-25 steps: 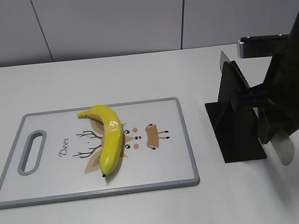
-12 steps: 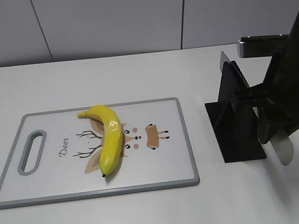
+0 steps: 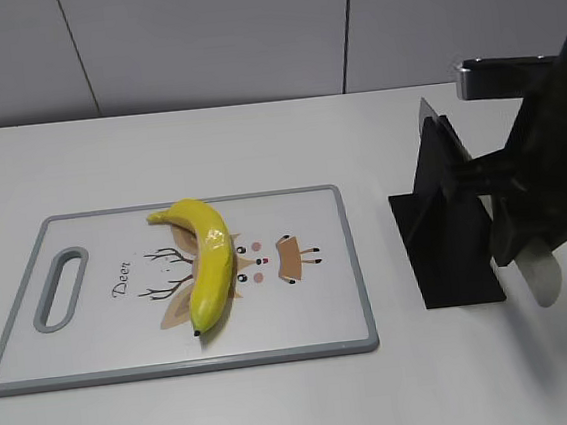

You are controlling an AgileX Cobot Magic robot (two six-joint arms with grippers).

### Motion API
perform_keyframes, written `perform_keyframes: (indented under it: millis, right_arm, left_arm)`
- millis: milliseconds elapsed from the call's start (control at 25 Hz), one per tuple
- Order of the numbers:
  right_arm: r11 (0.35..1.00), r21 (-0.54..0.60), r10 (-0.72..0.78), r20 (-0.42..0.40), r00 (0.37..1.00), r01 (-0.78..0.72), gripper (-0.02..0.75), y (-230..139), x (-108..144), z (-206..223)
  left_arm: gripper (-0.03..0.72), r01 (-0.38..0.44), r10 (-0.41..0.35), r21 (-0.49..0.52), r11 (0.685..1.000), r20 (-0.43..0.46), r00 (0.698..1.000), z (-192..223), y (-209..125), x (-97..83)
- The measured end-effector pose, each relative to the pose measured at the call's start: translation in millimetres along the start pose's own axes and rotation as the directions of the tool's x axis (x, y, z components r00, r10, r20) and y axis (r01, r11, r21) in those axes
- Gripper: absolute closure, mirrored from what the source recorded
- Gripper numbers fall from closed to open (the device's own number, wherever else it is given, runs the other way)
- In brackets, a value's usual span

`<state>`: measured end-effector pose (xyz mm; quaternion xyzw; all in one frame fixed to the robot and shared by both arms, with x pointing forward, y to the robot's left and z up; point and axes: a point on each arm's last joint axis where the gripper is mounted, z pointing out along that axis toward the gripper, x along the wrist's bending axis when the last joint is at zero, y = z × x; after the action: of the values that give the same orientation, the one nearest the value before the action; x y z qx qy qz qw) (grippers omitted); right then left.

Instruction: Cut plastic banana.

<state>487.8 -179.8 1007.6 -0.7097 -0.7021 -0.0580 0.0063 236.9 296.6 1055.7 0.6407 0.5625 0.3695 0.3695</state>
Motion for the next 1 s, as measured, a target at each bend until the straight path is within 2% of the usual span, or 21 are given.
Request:
perform_keyframes:
  millis: [440, 1000]
  right_arm:
    - [0.998, -0.064, 0.000, -0.004, 1.000, 0.000, 0.565, -2.9, -2.7, -19.9]
    - [0.977, -0.215, -0.015, -0.035, 0.999, 0.007, 0.566, 8.4, 2.2, -72.9]
  left_arm:
    - [0.129, 0.000, 0.000, 0.000, 1.000, 0.000, 1.000, 0.0, 0.0, 0.0]
    - [0.137, 0.000, 0.000, 0.000, 1.000, 0.000, 1.000, 0.0, 0.0, 0.0]
